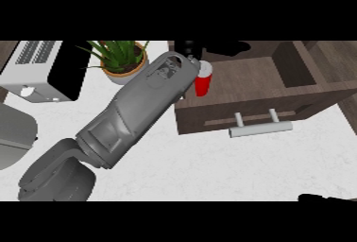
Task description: Pick up the can, place it into the drawer and close the drawer
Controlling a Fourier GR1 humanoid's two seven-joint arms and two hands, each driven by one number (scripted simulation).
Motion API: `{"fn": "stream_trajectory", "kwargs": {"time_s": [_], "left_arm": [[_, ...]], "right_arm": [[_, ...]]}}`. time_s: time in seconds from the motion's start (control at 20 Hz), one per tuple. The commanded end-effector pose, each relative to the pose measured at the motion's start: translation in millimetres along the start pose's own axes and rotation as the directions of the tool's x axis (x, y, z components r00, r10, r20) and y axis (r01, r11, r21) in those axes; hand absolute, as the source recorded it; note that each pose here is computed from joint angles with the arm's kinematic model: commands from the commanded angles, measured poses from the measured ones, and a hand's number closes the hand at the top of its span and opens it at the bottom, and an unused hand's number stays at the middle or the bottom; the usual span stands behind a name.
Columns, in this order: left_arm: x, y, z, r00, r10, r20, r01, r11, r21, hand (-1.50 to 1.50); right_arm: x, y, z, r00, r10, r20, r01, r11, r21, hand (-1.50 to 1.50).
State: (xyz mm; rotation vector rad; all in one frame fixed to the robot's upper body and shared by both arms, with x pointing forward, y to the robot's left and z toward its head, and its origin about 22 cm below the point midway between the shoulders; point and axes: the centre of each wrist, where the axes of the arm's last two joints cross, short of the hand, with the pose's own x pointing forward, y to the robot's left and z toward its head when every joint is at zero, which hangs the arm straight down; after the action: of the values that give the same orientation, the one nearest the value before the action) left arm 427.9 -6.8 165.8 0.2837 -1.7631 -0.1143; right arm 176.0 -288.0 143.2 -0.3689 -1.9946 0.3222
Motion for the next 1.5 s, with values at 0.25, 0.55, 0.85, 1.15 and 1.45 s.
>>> {"fn": "stream_trajectory", "kwargs": {"time_s": [0.25,0.55,0.85,1.15,1.45], "left_arm": [[8.4,-4.7,5.7,0.996,0.087,0.023,-0.087,0.996,0.01,-1.5],[33.1,-10.3,3.3,0.996,0.066,0.051,-0.068,0.997,0.023,-1.5],[30.5,-9.1,3.2,0.997,0.073,0.012,-0.073,0.997,0.005,-1.5],[15.6,8.6,5.1,0.997,0.071,0.002,-0.071,0.997,0.031,-1.5],[17.6,55.3,-16.1,0.998,0.055,0.029,-0.057,0.997,0.057,-1.5]], "right_arm": [[4.1,19.1,-14.3,0.962,0.256,0.092,-0.263,0.962,0.068,-1.5],[-1.5,36.4,-30.9,0.869,0.482,0.115,-0.492,0.865,0.097,-1.5],[-30.7,72.0,-34.7,0.776,0.622,0.107,-0.63,0.757,0.172,-1.5],[-79.2,67.4,-38.4,0.702,0.71,0.055,-0.705,0.683,0.192,-1.5],[-110.7,109.9,-60.2,0.707,0.707,0.001,-0.701,0.701,0.13,-1.5]]}}
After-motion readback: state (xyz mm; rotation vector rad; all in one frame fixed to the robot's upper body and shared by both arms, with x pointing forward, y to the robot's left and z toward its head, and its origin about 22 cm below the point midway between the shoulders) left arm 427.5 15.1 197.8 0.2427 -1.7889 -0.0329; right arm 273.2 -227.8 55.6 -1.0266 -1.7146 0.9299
